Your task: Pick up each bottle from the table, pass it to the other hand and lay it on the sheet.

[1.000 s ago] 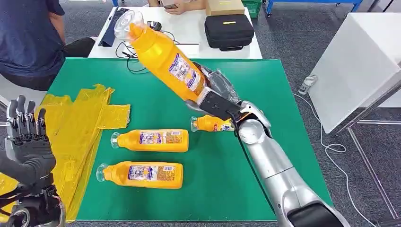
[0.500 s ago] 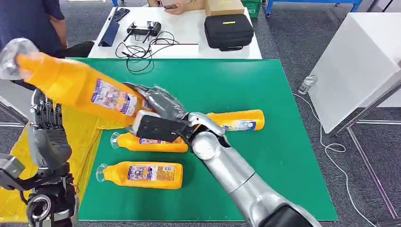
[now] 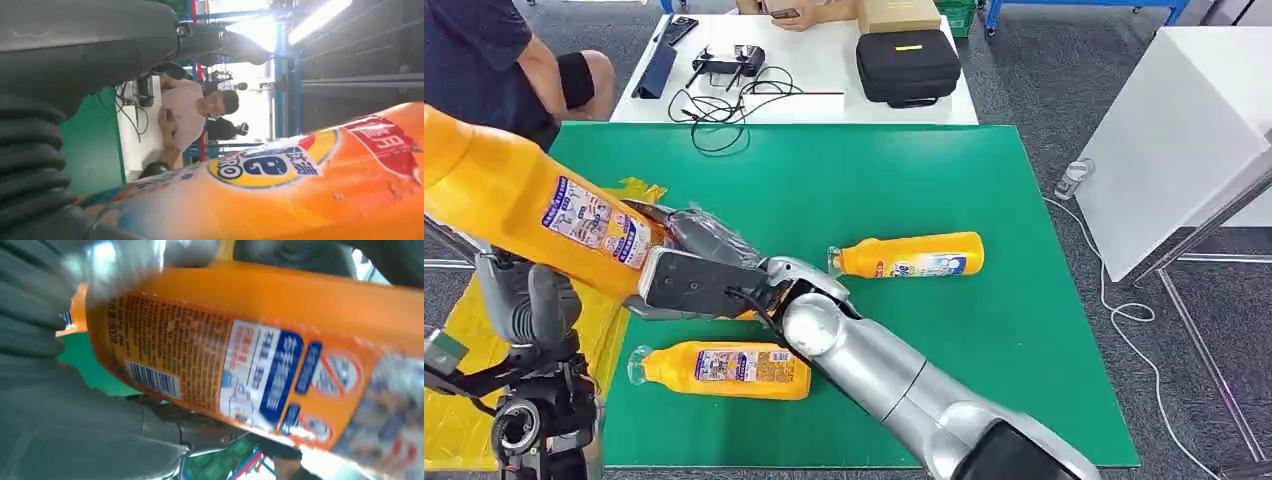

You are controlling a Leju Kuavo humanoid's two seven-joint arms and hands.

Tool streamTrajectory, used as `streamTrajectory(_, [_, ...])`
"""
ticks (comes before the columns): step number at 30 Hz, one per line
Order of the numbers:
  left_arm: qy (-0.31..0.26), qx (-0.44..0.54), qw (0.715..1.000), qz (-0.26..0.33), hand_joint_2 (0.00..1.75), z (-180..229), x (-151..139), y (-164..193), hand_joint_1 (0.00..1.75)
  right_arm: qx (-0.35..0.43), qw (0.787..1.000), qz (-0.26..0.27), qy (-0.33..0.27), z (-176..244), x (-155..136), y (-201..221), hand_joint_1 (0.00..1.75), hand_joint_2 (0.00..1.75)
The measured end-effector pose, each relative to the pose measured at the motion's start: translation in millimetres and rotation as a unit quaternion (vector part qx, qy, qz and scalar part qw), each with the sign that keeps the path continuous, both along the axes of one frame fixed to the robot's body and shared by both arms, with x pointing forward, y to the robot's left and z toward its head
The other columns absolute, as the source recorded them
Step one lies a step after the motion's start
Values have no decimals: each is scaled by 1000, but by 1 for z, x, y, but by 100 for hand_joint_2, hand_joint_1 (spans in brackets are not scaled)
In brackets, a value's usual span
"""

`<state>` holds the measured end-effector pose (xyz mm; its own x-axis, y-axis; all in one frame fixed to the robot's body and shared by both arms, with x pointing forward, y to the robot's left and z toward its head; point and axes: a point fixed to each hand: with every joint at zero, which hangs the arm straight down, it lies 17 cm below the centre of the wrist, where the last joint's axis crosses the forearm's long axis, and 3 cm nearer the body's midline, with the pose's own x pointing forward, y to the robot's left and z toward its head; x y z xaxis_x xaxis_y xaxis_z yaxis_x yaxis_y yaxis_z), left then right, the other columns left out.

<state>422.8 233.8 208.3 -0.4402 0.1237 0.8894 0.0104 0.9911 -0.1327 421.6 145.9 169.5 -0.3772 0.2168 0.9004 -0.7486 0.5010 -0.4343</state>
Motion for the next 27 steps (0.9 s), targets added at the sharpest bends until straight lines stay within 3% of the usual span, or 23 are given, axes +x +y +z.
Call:
streamTrajectory(15, [1,-3,1000,-11,175,2,0,-9,0,-26,1000,-5,3,-8,6,-2,175,175])
streamTrajectory(27, [23,15,998,-53,175,-4,1,-43,0,-110,993,-29,-18,-53,12,-20,175,175])
